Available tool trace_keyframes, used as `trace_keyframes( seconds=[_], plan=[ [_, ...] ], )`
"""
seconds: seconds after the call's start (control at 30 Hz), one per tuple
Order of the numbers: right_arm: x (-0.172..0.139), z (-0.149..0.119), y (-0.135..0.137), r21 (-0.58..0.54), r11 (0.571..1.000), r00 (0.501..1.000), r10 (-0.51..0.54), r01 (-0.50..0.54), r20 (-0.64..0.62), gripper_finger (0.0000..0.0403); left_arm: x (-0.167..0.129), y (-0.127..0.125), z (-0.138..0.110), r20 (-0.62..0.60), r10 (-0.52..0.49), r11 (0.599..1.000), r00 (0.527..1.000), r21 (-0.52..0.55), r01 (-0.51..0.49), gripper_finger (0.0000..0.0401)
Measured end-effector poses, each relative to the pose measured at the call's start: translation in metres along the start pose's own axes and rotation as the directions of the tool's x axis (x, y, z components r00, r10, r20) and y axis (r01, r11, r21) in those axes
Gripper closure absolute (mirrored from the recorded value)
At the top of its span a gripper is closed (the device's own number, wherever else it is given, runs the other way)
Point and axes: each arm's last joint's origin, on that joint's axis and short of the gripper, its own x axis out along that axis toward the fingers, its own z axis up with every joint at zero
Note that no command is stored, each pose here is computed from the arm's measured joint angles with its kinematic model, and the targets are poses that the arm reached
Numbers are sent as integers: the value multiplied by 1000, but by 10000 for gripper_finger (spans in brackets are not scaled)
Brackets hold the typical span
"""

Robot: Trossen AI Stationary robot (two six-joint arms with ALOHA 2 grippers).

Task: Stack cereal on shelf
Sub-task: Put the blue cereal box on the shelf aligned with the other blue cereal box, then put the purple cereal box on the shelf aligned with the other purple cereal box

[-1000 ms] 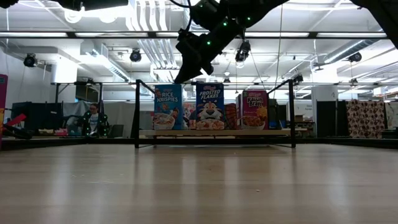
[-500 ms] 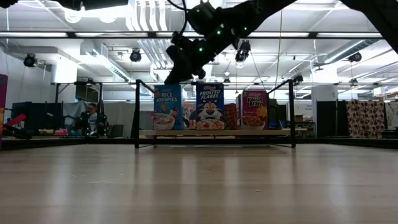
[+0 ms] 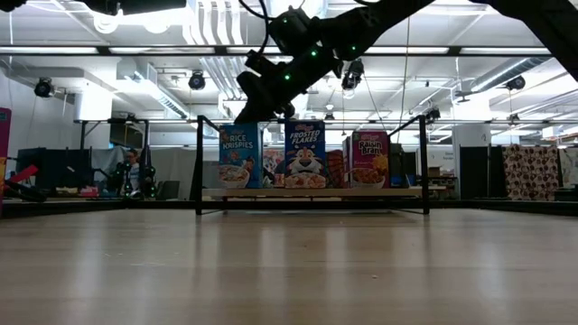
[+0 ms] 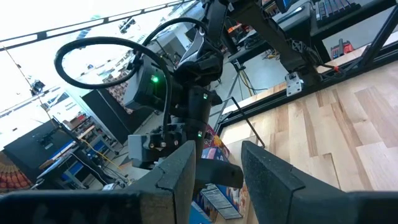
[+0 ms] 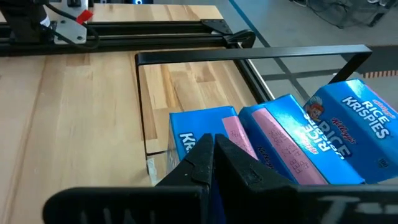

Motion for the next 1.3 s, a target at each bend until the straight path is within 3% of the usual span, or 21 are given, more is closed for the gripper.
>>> trace_keyframes(
  seconds=[0.63, 1.03, 1.3],
  plan=[
    [-23, 21, 1, -37, 999, 998, 0, 2, 60, 394, 0, 0, 0, 0, 0, 1000, 1000, 0, 0, 288],
    [-32, 27, -43, -13, 996, 992, -91, 93, 92, 394, 0, 0, 0, 0, 0, 1000, 1000, 0, 0, 288],
    [-27, 17, -67, -35, 990, 989, -134, 136, 65, 394, 0, 0, 0, 0, 0, 1000, 1000, 4, 0, 288]
  ],
)
